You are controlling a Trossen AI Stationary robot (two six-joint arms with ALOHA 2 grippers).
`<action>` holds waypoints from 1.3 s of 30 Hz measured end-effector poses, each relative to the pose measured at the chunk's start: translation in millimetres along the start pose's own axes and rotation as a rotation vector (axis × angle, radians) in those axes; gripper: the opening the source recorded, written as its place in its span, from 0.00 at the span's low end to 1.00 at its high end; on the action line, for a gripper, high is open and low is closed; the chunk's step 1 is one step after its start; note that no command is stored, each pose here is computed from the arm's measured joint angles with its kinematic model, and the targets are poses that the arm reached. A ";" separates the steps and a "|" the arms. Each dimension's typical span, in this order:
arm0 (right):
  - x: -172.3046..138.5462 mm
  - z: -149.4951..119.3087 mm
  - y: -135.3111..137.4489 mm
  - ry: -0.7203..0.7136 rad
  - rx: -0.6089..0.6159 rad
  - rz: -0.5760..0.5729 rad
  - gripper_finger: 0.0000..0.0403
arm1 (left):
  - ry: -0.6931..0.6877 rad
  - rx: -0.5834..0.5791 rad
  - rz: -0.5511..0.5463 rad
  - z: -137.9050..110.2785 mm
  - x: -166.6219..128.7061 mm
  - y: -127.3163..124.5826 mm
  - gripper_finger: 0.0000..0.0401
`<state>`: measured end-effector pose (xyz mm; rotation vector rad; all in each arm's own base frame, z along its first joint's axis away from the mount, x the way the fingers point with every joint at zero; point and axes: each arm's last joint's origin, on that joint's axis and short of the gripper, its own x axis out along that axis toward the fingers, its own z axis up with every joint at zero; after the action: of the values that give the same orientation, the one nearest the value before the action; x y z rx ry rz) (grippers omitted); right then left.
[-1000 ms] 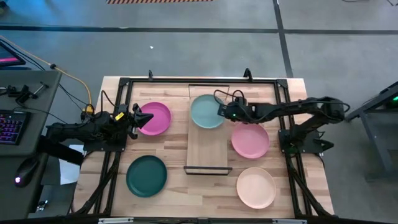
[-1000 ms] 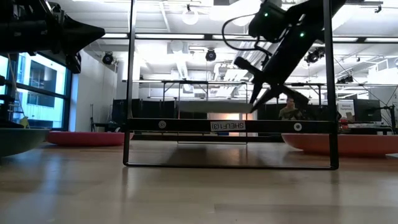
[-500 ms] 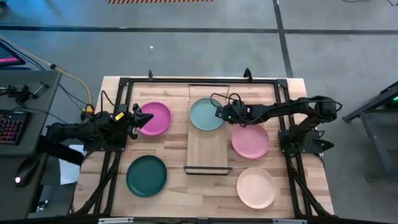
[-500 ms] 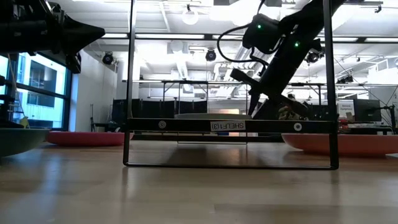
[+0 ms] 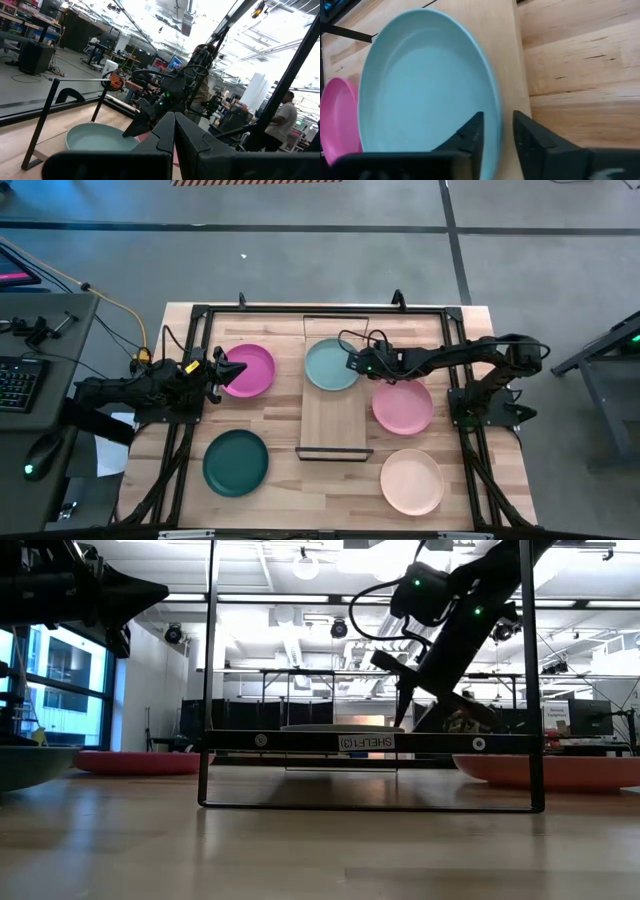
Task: Place and stack plates onto a shelf
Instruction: Put the blue plate on the shelf, then put the pink plate on the shelf
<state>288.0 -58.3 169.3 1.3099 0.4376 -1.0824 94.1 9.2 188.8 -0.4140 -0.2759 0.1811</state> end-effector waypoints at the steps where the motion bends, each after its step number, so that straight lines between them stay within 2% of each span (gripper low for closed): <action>1: -0.4 0.1 -0.6 0.000 -0.003 -0.006 0.25 | 0.000 0.000 0.000 0.0 0.0 0.0 0.00; 8: -16.0 15.3 -6.6 0.013 -0.109 -0.058 0.41 | 0.000 0.000 0.000 0.0 0.0 0.0 0.00; 16: -89.4 52.6 -24.3 -0.035 -0.318 -0.058 0.46 | 0.001 0.001 0.000 -0.1 0.0 0.0 0.00; 19: -115.3 57.6 -34.1 0.009 -0.421 -0.018 0.46 | 0.000 0.000 0.000 -0.1 0.0 0.0 0.00; 24: -145.0 51.3 -46.4 0.063 -0.507 0.047 0.46 | 0.000 0.000 0.000 0.0 0.0 0.0 0.00; 30: -166.7 38.1 -50.2 0.040 -0.654 0.153 0.46 | 0.000 0.001 0.000 0.0 0.0 0.0 0.00; 35: -165.2 27.2 -59.2 0.026 -0.782 0.201 0.46 | 0.000 0.000 0.000 0.0 0.0 0.0 0.00; 39: -154.4 17.8 -71.0 0.082 -0.839 0.306 0.46 | 0.000 0.000 0.000 -0.1 0.0 0.0 0.00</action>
<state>150.4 -7.2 256.8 0.6383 0.6394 -0.4858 94.1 9.2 188.7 -0.4140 -0.2754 0.1815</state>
